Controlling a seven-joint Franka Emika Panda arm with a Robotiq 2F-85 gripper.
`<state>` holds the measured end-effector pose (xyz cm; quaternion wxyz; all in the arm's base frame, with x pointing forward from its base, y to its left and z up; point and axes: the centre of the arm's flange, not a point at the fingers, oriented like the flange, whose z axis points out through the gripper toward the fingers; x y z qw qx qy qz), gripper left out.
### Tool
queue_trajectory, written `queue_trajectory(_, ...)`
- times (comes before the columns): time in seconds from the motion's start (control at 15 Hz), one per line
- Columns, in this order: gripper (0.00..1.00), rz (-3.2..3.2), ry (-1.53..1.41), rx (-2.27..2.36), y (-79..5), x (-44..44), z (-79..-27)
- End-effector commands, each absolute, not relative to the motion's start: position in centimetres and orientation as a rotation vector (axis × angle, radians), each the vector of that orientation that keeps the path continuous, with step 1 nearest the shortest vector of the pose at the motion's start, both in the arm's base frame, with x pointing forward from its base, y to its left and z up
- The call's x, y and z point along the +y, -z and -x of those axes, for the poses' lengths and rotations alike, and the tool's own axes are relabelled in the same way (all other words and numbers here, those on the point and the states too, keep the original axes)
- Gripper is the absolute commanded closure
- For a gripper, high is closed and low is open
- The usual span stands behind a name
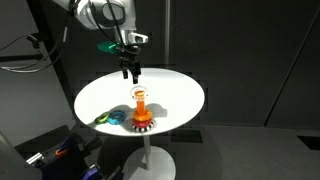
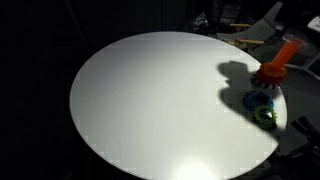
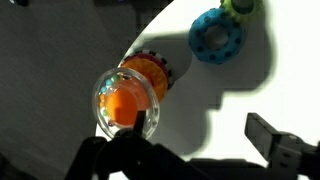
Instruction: Put the transparent circular object on the orange object
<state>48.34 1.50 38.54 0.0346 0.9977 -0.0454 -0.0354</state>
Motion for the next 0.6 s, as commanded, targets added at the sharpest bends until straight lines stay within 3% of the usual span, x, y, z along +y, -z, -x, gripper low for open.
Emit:
queue_trajectory(0.0, 0.0, -3.047, 0.111, -0.185, -39.22, 0.89, -47.66)
queue_trajectory(0.53, 0.0, -3.046, 0.118, -0.19, -38.52, 0.91, -47.77)
